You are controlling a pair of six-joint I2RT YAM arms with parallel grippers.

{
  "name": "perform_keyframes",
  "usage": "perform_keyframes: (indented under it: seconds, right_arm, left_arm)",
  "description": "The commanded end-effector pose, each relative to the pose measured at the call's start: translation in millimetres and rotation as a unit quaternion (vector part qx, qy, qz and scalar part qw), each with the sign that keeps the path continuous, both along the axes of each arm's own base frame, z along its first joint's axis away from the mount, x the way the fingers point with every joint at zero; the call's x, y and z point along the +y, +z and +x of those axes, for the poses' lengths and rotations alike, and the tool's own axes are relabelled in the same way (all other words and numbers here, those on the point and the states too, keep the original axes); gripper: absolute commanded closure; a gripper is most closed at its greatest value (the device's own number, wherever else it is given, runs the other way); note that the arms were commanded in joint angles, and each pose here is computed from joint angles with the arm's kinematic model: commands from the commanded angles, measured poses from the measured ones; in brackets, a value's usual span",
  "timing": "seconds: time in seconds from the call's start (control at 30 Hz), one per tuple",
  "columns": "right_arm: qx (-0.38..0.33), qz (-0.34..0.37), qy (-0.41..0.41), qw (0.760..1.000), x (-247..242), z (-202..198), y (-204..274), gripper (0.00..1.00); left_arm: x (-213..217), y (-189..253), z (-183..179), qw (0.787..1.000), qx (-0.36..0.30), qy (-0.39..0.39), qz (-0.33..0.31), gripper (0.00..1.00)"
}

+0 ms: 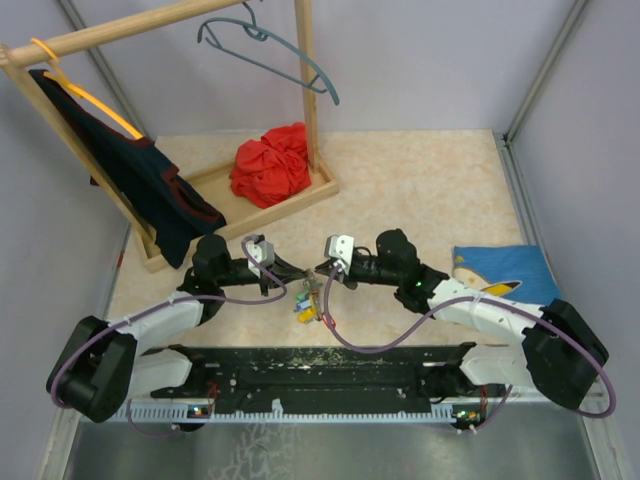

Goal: Put the keys on the keyring

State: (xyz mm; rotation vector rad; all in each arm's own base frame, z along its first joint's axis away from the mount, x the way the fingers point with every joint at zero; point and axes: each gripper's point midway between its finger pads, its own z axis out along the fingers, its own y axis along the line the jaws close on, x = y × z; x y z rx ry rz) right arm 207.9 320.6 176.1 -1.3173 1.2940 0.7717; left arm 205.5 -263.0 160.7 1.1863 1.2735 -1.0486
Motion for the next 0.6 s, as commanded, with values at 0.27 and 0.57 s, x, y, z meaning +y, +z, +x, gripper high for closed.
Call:
perform_keyframes:
  seconds: [0.27, 0.57]
  right_arm:
    - [-0.032, 0.034, 0.027, 0.999, 9.6, -7.8, 26.7, 1.00]
    - [-0.031, 0.044, 0.035, 0.998, 11.9, -10.9, 32.3, 1.00]
  left_arm:
    - [-1.7, 11.2, -0.5, 1.000, -0.018, -0.012, -0.015, 1.00]
    - [-2.4, 11.3, -0.7, 1.000, -0.017, -0.016, -0.015, 1.00]
